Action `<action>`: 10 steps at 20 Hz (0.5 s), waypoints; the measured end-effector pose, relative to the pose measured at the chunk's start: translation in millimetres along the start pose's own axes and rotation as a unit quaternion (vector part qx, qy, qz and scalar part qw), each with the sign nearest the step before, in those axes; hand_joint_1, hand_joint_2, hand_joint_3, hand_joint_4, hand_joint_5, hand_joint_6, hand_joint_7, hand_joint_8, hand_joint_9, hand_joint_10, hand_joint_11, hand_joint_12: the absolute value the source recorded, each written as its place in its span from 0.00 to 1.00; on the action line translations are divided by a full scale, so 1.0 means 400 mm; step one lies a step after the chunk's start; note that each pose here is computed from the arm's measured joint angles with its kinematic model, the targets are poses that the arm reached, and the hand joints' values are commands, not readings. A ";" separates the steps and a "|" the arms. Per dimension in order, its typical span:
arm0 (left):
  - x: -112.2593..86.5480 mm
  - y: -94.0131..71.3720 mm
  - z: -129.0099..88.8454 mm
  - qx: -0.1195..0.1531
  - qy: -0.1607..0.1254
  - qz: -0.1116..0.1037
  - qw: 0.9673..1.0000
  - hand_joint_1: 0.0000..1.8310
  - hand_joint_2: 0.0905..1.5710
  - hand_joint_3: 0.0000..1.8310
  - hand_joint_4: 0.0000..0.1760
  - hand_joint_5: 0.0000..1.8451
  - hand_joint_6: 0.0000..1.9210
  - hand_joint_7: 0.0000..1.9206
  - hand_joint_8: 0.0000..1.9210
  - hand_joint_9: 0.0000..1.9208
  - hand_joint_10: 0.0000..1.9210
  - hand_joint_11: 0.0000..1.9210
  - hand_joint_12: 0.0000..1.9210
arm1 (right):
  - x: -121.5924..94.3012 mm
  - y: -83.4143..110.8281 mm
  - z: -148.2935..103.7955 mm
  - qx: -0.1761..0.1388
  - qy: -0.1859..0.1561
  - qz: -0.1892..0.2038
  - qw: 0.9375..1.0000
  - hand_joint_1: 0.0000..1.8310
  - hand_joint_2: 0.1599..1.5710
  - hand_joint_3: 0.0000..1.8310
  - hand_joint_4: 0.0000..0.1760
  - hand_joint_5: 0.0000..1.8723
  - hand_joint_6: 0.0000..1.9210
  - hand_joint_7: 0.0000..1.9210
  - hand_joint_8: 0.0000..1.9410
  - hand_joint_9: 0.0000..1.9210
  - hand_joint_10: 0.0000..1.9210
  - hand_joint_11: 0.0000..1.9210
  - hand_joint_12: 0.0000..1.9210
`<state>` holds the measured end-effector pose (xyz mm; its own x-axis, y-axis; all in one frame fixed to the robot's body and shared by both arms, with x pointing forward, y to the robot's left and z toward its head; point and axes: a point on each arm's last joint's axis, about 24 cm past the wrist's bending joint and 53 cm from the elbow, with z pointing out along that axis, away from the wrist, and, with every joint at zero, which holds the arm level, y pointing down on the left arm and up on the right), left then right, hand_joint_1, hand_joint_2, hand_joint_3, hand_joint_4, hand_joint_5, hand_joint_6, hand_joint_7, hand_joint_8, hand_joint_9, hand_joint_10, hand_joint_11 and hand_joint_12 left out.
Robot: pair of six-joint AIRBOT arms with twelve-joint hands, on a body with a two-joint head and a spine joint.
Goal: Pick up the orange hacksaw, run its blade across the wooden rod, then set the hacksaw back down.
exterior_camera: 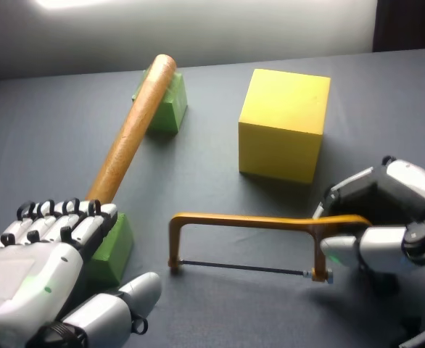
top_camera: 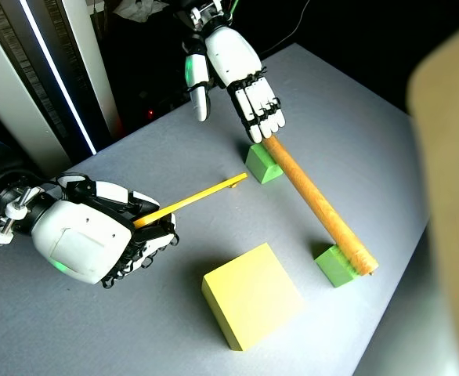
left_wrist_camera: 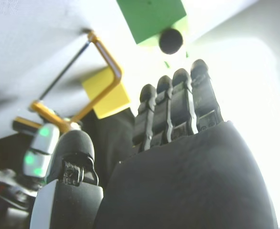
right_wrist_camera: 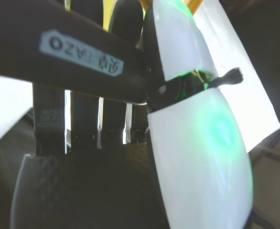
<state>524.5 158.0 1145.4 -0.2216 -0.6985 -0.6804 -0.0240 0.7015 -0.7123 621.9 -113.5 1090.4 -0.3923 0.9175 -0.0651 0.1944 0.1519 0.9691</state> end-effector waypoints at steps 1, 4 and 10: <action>-0.003 -0.004 0.001 0.003 0.001 -0.001 1.000 0.00 0.84 0.00 0.00 0.06 0.00 0.03 0.00 0.01 0.00 0.00 0.00 | -0.010 -0.016 0.001 0.007 -0.005 0.000 1.000 0.68 0.64 0.00 0.00 0.54 0.46 0.62 0.35 0.68 0.00 0.57 0.21; -0.022 -0.028 0.008 0.022 0.002 0.006 1.000 0.00 0.84 0.00 0.00 0.07 0.01 0.04 0.01 0.02 0.00 0.00 0.00 | -0.040 -0.024 0.010 0.002 -0.019 -0.009 1.000 0.67 0.68 0.00 0.00 0.48 0.56 0.56 0.44 0.61 0.00 0.52 0.22; -0.056 -0.066 0.015 0.050 0.005 0.019 0.999 0.00 0.84 0.00 0.00 0.07 0.01 0.05 0.01 0.03 0.01 0.01 0.00 | -0.036 -0.023 0.006 -0.008 -0.014 -0.029 0.999 0.54 0.67 0.00 0.00 0.30 0.07 0.36 0.01 0.37 0.00 0.25 0.30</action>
<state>535.8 154.4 1178.4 -0.2302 -0.6692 -0.7066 0.0812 0.7103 -0.6992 627.8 -127.1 1082.0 -0.3768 0.9176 -0.1270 0.1588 0.1990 0.9671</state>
